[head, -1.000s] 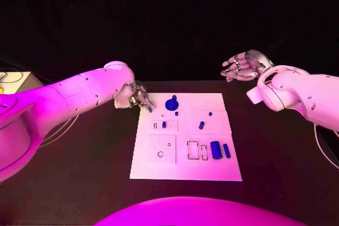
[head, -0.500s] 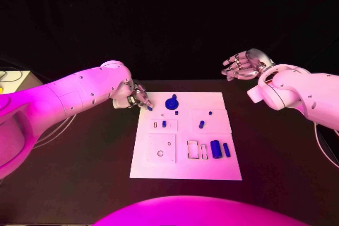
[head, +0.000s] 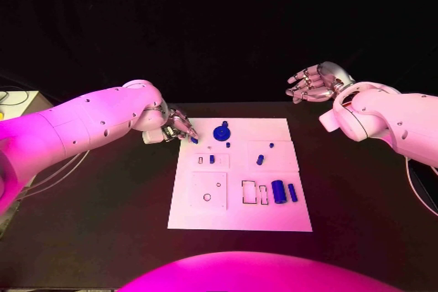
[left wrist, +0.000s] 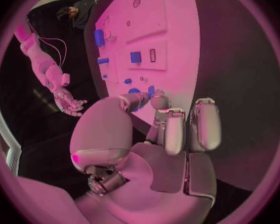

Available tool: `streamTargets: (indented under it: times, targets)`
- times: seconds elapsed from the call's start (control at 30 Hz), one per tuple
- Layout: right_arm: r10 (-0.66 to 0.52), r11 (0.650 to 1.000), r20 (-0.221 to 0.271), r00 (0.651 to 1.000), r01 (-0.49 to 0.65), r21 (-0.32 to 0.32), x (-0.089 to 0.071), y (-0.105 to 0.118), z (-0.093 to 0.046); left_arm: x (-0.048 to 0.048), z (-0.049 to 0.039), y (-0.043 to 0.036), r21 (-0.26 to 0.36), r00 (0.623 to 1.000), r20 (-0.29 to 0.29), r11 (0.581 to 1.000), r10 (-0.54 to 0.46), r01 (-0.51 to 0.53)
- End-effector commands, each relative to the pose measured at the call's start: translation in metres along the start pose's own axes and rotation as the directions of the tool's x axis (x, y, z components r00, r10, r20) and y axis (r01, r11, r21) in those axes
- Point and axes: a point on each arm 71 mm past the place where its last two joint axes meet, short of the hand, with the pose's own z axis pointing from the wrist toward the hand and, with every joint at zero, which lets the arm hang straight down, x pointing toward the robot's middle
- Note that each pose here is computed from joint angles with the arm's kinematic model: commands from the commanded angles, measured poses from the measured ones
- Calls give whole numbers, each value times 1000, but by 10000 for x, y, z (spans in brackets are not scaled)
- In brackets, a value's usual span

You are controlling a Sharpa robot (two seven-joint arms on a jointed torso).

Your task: Assemble the parts on the task board

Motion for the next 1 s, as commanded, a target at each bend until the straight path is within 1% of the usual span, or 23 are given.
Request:
streamTargets:
  times: [0.03, 0.17, 0.3, 0.5, 0.77, 1.0]
  targets:
    - [2, 1000, 0, 1000, -2, -8, -7, -8, -3, 37, -41, -49, 23, 999, 35, 999, -24, 24]
    - [1, 1000, 5, 1000, -1, -5, -15, -26, -6, 93, -88, -77, 24, 997, 71, 999, 34, -36]
    - [1, 1000, 9, 1000, -1, -3, -18, -44, -9, 154, -131, -109, 17, 986, 115, 993, 117, -120]
    - [2, 1000, 9, 1000, -2, -4, -6, -70, -13, 267, -152, -128, 12, 973, 145, 983, 178, -182]
    - [5, 1000, 6, 1000, -5, 1, 9, -99, -16, 416, -154, -164, 3, 958, 130, 966, 255, -258]
    - [7, 1000, 5, 1000, -7, 3, 14, -110, -18, 485, -135, -180, -4, 951, 123, 958, 285, -287]
